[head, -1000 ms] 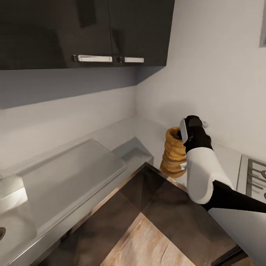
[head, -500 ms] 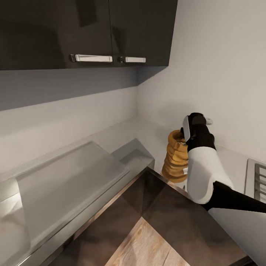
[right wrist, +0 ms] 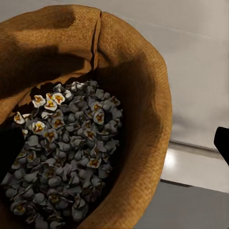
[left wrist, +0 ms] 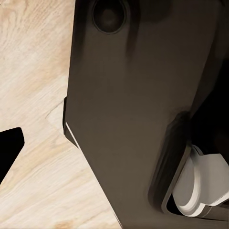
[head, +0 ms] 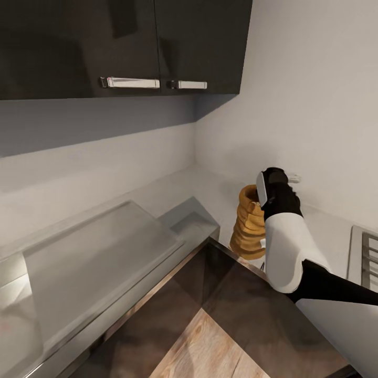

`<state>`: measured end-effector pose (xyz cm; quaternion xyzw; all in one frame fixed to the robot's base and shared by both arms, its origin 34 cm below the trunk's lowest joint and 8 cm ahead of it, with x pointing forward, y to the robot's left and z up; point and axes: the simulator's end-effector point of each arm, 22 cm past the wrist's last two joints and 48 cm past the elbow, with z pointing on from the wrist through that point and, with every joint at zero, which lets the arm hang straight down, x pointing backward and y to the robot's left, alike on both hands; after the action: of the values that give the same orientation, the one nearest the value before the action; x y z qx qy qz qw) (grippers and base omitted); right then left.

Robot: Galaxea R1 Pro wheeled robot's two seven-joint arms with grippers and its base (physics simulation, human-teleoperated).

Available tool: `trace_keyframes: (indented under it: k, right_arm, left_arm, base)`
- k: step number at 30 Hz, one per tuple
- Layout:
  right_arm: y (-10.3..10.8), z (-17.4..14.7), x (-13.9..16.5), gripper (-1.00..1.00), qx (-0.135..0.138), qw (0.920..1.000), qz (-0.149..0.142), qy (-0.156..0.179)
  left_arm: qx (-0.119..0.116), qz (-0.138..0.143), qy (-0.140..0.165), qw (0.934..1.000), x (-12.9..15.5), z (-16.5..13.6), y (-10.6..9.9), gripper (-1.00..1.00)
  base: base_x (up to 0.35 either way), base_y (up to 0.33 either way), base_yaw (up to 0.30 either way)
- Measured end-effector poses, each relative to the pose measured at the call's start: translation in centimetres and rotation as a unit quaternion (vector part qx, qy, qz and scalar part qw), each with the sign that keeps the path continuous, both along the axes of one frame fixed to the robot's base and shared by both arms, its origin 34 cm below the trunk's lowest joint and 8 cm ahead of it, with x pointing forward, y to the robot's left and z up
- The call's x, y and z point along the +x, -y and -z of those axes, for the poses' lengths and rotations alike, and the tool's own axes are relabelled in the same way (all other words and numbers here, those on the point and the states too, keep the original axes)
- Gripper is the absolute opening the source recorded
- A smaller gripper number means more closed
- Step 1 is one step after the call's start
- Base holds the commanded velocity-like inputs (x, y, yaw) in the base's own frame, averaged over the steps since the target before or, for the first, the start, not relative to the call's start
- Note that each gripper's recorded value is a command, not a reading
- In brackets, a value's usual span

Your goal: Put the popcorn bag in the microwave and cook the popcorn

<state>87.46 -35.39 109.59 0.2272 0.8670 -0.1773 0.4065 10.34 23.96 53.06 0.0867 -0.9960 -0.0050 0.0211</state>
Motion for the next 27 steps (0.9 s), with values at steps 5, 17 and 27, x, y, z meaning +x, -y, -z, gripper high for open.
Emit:
trace_keyframes:
  k: [5, 17, 27]
  right_arm:
    - [0.9, 0.0, -0.6, 1.0, -0.012, 0.9997, 0.019, -0.006]
    - [0.4, 3.1, -1.5, 1.0, 0.003, 0.9995, 0.017, -0.026]
    - [-0.5, 4.4, -1.6, 1.0, 0.032, 0.999, 0.014, -0.027]
  left_arm:
    - [0.0, 0.0, 0.0, 1.0, 0.0, 0.0, 0.0, 1.0]
    - [0.0, 0.0, 0.0, 1.0, 0.0, 0.0, 0.1, 1.0]
    - [0.0, 0.0, 0.0, 1.0, 0.0, 0.0, 0.1, 1.0]
  base:
    - [0.0, 0.0, 0.0]
    - [0.0, 0.0, 0.0]
    - [0.0, 0.0, 0.0]
